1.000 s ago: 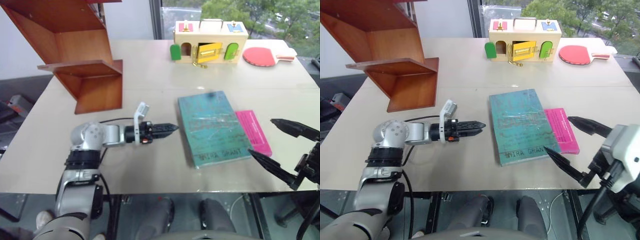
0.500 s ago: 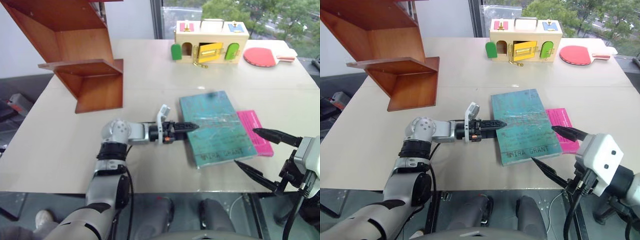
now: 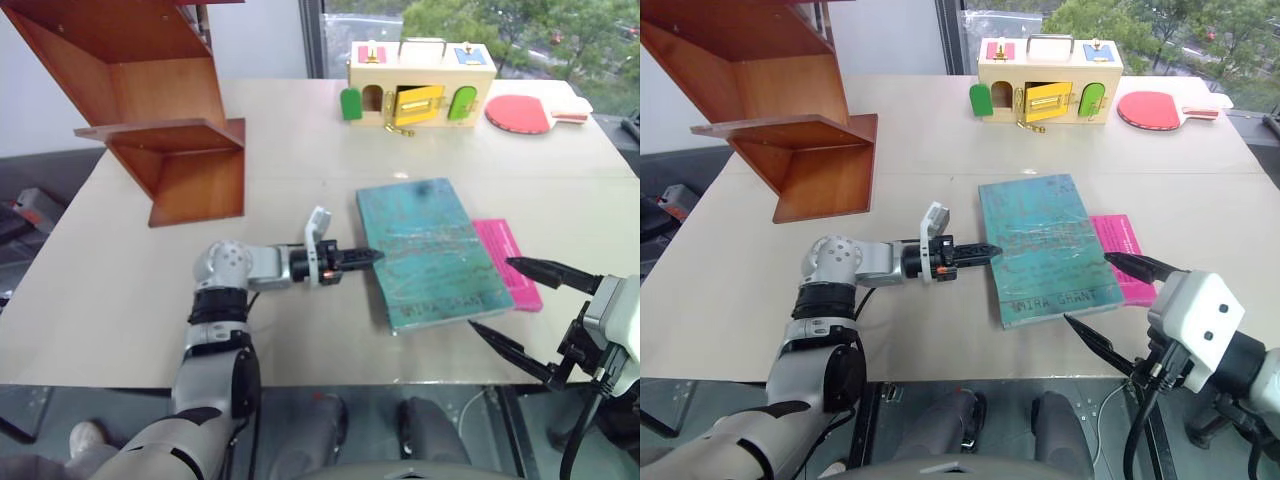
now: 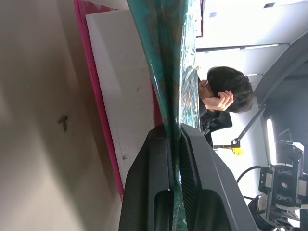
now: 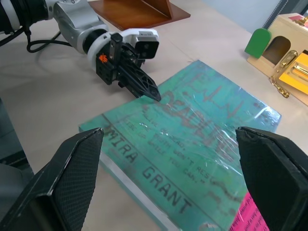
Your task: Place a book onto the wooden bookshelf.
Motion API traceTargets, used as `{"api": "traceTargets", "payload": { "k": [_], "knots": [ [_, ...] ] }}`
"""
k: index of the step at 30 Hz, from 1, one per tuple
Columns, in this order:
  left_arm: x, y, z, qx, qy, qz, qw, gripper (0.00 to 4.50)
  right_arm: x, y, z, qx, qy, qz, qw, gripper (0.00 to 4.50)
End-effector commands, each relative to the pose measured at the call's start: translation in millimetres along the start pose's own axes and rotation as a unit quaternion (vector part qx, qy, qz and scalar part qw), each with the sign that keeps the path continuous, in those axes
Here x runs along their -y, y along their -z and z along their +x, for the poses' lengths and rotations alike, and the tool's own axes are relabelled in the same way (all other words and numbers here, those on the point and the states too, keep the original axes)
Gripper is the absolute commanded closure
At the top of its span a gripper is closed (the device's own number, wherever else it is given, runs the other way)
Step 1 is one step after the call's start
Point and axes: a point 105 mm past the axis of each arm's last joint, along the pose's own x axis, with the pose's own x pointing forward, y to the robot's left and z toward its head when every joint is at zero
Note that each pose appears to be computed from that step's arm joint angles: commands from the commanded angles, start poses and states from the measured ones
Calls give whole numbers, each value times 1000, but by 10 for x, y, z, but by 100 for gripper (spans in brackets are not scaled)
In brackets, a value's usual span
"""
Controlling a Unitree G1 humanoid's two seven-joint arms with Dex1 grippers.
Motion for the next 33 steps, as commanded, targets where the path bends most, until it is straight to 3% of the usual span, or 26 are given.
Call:
{"api": "traceTargets", "payload": {
  "k": [1, 2, 5, 8, 10, 17, 24, 27, 32, 33],
  "knots": [
    [95, -105, -90, 22, 4, 28, 999, 444, -5, -27, 22, 6, 0, -7, 1000, 0],
    [104, -98, -101, 17, 1, 44, 999, 444, -1, -19, 39, 7, -2, -7, 1000, 0],
    [106, -78, -110, 9, -6, 63, 998, 333, 13, -9, 78, 10, -4, -7, 1000, 0],
    [65, -84, -109, 14, -19, 55, 998, 176, 23, -8, 95, 11, -4, -8, 1000, 0],
    [48, -116, -116, 29, -13, 42, 999, 103, 25, -5, 101, 11, -4, -8, 1000, 0],
    [196, -179, -152, 48, 44, 22, 998, 103, 17, -5, 105, 10, -2, -7, 1000, 0],
    [153, -161, -115, 46, 41, 8, 998, 103, 26, 3, 105, 7, 1, -7, 1000, 0],
    [125, -148, -80, 44, 39, -1, 998, 180, 30, 4, 106, 7, 2, -7, 1000, 0],
    [113, -145, -170, 46, 39, -6, 998, 419, 32, 2, 93, 6, 5, -7, 1000, 0],
    [102, -144, -198, 46, 35, -7, 998, 444, 30, 1, 91, 6, 5, -7, 1000, 0]
  ]
}}
